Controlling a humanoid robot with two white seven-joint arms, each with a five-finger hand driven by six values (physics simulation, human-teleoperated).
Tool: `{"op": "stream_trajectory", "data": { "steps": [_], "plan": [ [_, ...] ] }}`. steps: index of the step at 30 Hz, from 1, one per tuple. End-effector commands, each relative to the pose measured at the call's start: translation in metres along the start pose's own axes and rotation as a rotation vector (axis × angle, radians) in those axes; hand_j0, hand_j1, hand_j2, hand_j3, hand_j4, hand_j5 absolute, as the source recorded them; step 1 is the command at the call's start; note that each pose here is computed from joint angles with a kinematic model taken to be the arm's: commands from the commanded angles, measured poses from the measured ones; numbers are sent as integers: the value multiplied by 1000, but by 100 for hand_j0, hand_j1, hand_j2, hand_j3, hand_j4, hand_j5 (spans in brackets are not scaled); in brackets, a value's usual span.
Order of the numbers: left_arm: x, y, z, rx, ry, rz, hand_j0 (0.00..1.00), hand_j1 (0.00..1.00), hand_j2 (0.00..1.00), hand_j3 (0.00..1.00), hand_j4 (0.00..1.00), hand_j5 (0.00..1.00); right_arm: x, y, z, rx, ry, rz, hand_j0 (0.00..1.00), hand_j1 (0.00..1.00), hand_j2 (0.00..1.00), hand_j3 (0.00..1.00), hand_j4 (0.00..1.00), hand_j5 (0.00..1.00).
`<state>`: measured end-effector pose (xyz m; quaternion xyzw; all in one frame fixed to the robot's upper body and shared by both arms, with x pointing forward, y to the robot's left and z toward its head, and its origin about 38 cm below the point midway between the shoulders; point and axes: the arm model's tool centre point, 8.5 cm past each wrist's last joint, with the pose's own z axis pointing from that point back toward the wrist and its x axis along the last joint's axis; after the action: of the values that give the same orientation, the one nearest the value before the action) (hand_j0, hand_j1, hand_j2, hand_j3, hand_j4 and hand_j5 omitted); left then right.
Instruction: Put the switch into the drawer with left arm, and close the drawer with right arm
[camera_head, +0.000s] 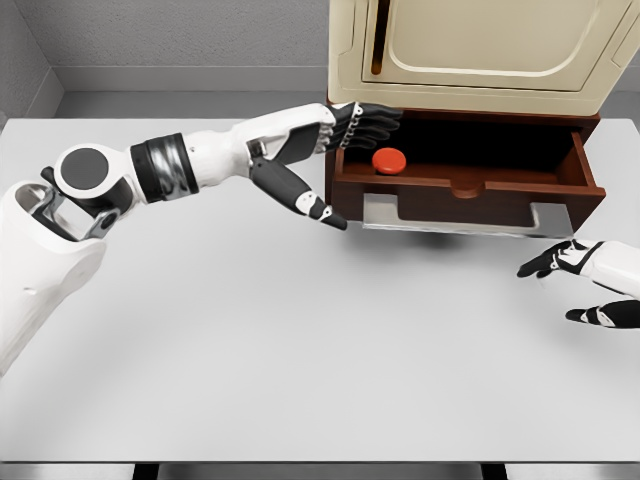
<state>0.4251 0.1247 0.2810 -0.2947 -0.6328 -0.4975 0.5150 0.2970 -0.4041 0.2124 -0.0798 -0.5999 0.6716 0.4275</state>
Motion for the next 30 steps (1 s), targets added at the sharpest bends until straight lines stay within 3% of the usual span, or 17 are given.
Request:
{"op": "stream_trajectory", "data": {
  "steps": [1, 3, 5, 12, 17, 21, 27, 30],
  "plan": [
    [0, 0, 0, 7, 4, 7, 100, 100, 100, 100, 100, 100, 0, -1, 1, -3, 0, -4, 81, 81, 81, 81, 81, 81],
    [-5, -3, -3, 6, 20, 15, 100, 100, 100, 100, 100, 100, 0, -2, 1, 3, 3, -2, 81, 81, 81, 81, 81, 81],
    [-10, 0, -3, 56, 61, 41, 100, 100, 100, 100, 100, 100, 0, 1, 2, 6, 5, -9, 81, 81, 81, 81, 81, 81],
    [-17, -11, -10, 23, 81, 47, 100, 100, 100, 100, 100, 100, -1, 5, 4, 24, 11, -13, 84, 84, 84, 84, 84, 84],
    [-1, -25, -16, -20, 47, 10, 100, 100, 100, 100, 100, 100, -1, 6, 5, 26, 11, -16, 84, 84, 84, 84, 84, 84],
    [8, -30, -36, -18, 25, -45, 100, 100, 100, 100, 100, 100, -1, 6, 5, 26, 11, -16, 85, 85, 85, 85, 85, 85],
    [4, -25, -28, -5, 47, -30, 100, 100, 100, 100, 100, 100, -1, 6, 5, 27, 12, -17, 85, 85, 85, 85, 85, 85],
    [0, -13, -7, 4, 63, 31, 100, 100, 100, 100, 100, 100, -1, 5, 5, 25, 11, -15, 85, 85, 85, 85, 85, 85]
  ]
}}
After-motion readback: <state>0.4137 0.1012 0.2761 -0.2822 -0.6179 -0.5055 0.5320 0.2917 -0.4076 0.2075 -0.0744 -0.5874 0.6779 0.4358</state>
